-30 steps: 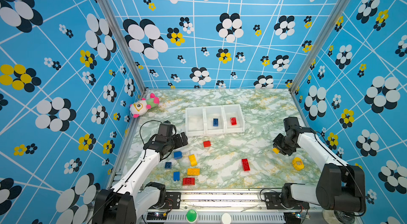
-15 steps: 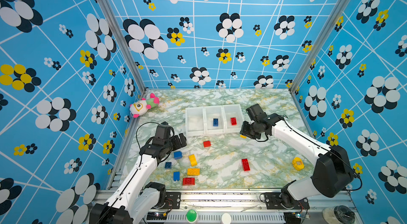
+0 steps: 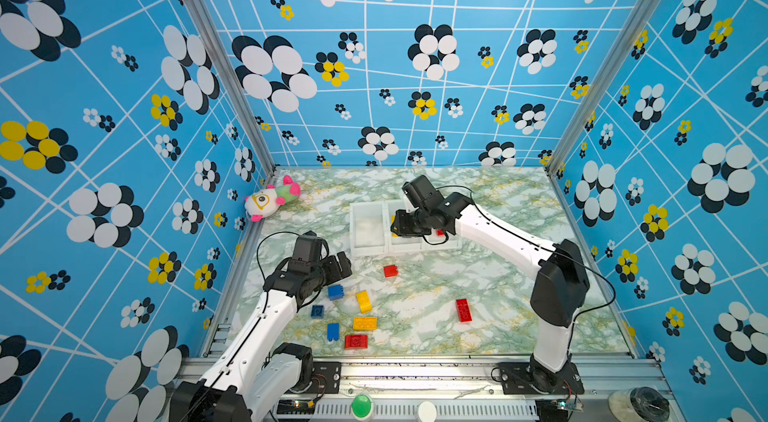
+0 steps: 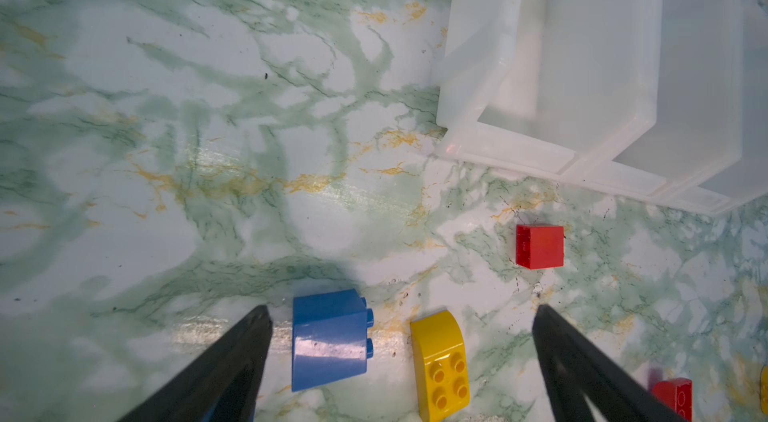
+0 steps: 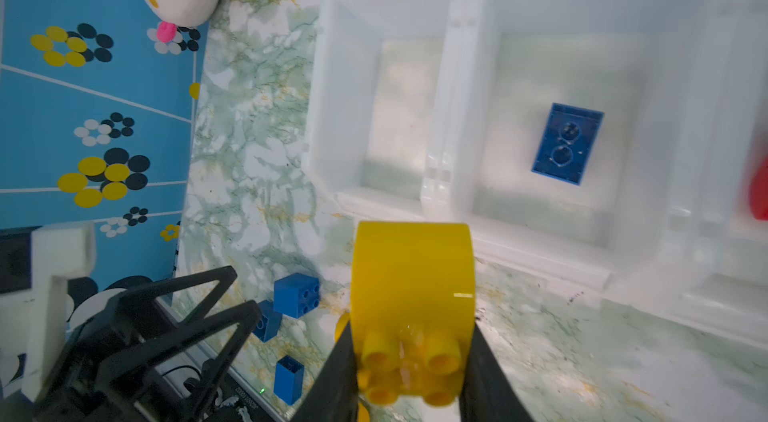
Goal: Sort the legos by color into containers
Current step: 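Carry the yellow brick into the bin compartment farthest from the red brick and release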
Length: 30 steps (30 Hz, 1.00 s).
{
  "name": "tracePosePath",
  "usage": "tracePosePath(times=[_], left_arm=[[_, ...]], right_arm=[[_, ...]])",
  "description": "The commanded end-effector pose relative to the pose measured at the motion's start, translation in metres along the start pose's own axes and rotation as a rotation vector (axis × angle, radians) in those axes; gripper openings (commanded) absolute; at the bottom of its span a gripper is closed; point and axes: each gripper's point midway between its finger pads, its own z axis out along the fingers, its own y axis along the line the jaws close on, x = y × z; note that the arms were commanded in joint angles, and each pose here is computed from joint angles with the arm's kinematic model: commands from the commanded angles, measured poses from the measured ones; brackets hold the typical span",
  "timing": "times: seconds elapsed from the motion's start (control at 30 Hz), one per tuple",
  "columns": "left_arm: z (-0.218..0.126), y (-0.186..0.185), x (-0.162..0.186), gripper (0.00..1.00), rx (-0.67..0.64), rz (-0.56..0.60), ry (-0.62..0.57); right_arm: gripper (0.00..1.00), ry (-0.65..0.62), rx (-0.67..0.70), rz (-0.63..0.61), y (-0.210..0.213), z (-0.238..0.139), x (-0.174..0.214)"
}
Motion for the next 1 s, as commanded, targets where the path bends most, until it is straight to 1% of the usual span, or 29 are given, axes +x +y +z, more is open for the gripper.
tracePosePath(times=[0.0, 0.17, 0.23, 0.4, 0.7, 0.77, 0.9, 0.97], left_arm=[[-0.007, 0.0, -0.007, 0.99, -0.015, -0.006, -0.013], [-0.007, 0.003, -0.005, 0.99, -0.028, -0.016, -0.004], [-0.006, 0.004, -0.004, 0.99, -0.033, -0.019, 0.002], [-0.003, 0.008, -0.002, 0.99, -0.062, -0.023, 0.021], [0.0, 0.011, -0.001, 1.0, -0.097, -0.008, 0.041], [0.001, 0.013, 0.0, 1.0, -0.106, -0.005, 0.045], [0.002, 0.015, 0.003, 1.0, -0.121, -0.001, 0.053], [0.003, 0.014, 0.003, 1.0, -0.127, 0.007, 0.056]], right_arm=[[0.28, 0.015, -0.034, -0.056, 0.021, 0.015, -0.005], [0.29, 0.049, -0.059, -0.096, 0.043, 0.042, -0.01], [0.29, 0.073, -0.047, -0.102, 0.043, 0.058, -0.008], [0.29, 0.102, -0.016, -0.099, 0.04, 0.083, -0.009], [0.35, 0.142, 0.02, -0.103, 0.033, 0.108, -0.006], [0.39, 0.149, 0.021, -0.106, 0.033, 0.111, -0.005], [0.53, 0.151, 0.027, -0.105, 0.031, 0.112, -0.005], [0.57, 0.147, 0.024, -0.107, 0.032, 0.11, -0.007]])
